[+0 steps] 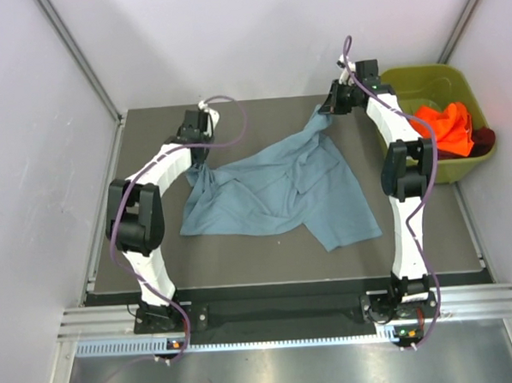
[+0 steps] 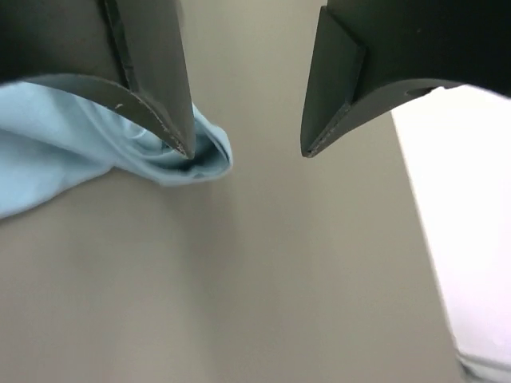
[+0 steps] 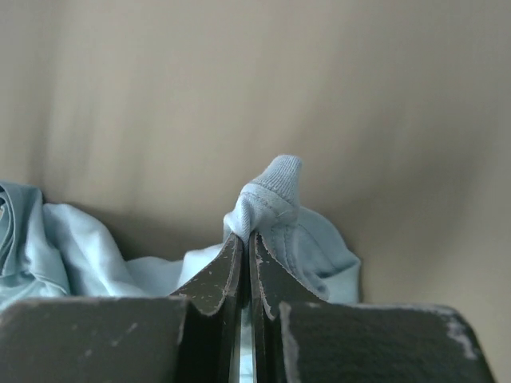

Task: Fold and stack the t-shirts
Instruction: Flatten the tshirt out

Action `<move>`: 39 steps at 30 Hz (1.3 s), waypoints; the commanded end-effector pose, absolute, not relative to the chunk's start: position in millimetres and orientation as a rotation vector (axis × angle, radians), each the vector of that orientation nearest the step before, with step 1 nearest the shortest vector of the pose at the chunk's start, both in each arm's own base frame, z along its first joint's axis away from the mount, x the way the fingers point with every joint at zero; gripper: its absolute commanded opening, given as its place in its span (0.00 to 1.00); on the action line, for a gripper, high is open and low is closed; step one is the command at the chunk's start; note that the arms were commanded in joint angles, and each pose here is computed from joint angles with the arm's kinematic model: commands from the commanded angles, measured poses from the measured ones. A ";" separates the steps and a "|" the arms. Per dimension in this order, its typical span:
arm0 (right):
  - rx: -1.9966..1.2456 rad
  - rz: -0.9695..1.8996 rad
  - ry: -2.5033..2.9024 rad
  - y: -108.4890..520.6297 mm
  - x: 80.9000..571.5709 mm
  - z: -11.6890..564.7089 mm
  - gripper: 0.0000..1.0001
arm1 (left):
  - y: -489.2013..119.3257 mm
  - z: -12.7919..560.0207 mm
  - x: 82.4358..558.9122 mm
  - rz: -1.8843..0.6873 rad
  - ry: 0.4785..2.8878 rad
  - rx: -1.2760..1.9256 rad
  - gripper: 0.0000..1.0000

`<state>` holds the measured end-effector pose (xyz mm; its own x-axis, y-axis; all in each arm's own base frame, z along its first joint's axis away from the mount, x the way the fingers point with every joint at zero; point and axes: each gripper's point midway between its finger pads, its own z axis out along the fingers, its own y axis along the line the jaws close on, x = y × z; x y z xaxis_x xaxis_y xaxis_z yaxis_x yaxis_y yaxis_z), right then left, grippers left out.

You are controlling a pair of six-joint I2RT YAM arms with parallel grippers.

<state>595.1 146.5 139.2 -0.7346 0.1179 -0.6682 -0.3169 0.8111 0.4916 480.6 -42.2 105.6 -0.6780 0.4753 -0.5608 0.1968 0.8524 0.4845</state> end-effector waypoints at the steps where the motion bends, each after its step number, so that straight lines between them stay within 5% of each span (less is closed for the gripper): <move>1: -0.177 0.810 2.138 161.4 611.0 179.5 0.00 | -49.5 185.8 500.0 0.462 2.180 0.391 0.61; 6: -0.187 0.811 2.137 162.4 608.9 180.9 0.00 | -96.0 235.5 478.8 0.105 2.217 0.393 0.64; 15: -0.199 0.838 2.132 166.3 604.1 186.2 0.00 | -169.9 180.2 409.1 -0.487 2.467 0.402 0.54; 26: -0.210 0.867 2.145 169.0 598.1 183.3 0.00 | -172.5 111.4 396.1 -0.482 2.652 0.330 0.56; 39: -0.215 0.882 2.153 168.0 594.1 180.7 0.00 | -139.9 108.6 392.6 -0.251 2.661 0.306 0.51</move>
<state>591.5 161.9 145.2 -0.7403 0.1278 -0.6601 -0.3467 0.7687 0.5375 395.0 -150.4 91.1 -0.8939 0.1785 -0.4111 0.2697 0.9469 -0.1753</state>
